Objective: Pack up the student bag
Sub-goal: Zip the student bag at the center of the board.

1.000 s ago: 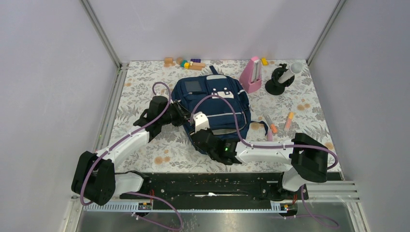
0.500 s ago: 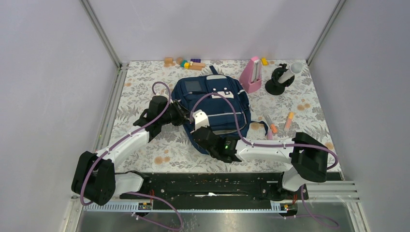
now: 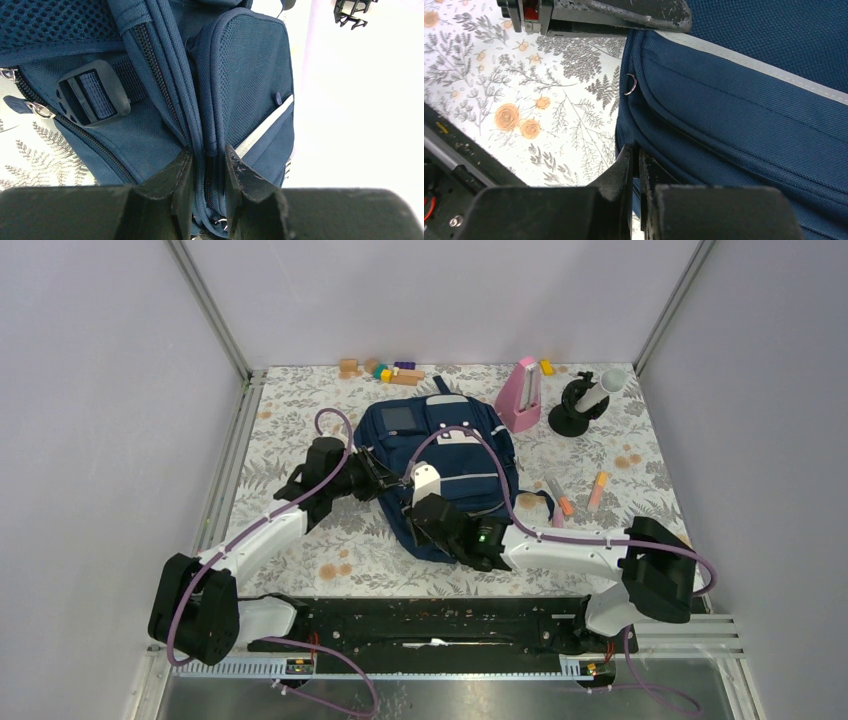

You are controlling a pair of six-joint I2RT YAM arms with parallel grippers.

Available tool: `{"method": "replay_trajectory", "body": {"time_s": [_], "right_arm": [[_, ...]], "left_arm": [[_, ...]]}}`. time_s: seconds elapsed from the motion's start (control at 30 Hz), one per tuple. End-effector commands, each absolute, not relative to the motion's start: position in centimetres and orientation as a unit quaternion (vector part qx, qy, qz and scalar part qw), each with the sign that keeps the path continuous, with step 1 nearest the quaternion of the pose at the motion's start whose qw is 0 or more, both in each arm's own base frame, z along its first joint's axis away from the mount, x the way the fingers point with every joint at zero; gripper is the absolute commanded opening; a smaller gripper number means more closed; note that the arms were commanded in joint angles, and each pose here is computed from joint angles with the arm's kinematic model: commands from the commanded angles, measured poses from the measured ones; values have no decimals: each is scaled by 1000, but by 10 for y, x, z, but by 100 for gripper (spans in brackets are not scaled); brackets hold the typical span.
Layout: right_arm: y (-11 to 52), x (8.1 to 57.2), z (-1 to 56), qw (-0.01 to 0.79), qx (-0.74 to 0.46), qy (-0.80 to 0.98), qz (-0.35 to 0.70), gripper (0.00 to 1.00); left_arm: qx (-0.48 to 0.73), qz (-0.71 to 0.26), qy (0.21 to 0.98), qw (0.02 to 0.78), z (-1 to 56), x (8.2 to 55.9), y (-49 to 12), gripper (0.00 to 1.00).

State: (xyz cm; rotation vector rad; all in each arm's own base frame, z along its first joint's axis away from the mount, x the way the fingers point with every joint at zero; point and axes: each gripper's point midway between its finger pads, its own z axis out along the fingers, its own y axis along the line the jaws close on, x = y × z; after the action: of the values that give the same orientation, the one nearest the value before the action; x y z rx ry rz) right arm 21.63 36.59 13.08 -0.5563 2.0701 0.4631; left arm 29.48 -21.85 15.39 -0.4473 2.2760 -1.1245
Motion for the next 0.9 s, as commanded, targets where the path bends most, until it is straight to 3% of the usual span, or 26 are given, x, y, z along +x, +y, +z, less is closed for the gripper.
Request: {"method": "replay_trajectory", "body": {"time_s": [0.0, 0.87], "right_arm": [[359, 214, 146, 451, -202, 842, 217, 0], [330, 200, 133, 438, -192, 852, 212, 0]], "left_arm": [[-119, -455, 819, 328, 202, 307, -222, 0], [-144, -422, 829, 337, 193, 330, -182, 0]]}}
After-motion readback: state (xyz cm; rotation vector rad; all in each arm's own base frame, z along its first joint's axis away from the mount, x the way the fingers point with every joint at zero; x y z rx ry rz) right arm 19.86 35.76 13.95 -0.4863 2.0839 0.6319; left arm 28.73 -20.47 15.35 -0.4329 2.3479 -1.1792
